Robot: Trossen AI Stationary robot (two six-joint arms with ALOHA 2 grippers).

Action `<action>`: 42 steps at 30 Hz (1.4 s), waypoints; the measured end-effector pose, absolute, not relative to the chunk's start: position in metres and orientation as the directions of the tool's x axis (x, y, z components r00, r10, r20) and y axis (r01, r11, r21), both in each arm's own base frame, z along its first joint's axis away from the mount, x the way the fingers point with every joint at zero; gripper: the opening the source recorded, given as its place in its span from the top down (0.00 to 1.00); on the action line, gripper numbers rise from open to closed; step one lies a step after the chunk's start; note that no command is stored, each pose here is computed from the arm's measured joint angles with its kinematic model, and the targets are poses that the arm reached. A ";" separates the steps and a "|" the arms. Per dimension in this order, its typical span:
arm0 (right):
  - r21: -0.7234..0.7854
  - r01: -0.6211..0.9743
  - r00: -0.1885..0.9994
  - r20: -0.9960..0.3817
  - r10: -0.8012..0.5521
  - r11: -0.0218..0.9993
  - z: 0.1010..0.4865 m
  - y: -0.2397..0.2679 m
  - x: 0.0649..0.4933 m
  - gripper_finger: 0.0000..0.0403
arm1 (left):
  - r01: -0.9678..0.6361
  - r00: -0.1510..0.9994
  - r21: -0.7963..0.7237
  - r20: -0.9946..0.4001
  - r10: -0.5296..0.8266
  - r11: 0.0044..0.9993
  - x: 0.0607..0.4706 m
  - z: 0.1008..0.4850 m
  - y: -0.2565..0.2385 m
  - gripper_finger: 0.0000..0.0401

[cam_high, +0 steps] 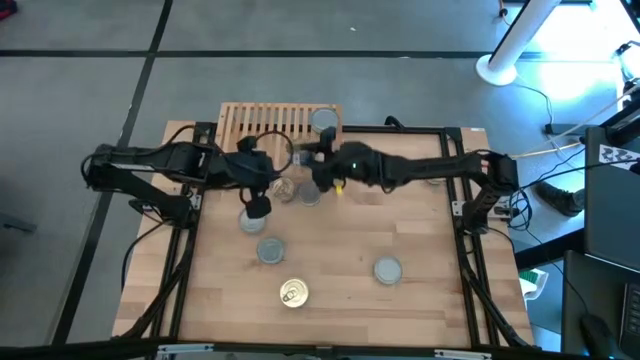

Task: Stack canned seafood by type on shelf
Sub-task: Put the blue tuna can on the shelf

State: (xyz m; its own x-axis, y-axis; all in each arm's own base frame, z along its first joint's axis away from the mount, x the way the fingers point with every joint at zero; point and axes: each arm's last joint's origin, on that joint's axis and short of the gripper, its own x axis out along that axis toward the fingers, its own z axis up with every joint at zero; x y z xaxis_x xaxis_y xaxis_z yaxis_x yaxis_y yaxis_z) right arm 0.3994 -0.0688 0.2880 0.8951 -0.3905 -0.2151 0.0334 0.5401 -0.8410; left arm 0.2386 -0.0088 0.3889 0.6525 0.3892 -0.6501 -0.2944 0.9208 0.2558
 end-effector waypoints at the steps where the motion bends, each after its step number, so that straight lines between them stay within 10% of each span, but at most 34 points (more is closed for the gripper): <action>1: -0.837 0.026 0.902 -0.216 -0.373 0.547 0.289 -0.075 0.399 0.52 | -0.299 0.648 0.267 -0.648 0.400 0.916 0.242 0.387 -0.007 0.94; 42: -0.850 -0.022 0.914 -0.231 -0.335 0.526 0.263 -0.109 0.408 0.44 | -0.419 0.579 0.387 -0.583 0.570 0.821 0.301 0.332 0.065 0.99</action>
State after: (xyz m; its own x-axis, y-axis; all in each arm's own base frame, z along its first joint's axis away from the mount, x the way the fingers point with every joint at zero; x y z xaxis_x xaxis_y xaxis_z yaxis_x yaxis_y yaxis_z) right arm 0.4078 -0.1093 0.2634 0.9137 -0.3348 -0.2305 -0.0220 0.5256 -0.8504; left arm 0.3008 0.0650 0.3320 0.5790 0.5702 -0.5827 -0.4188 0.8213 0.3875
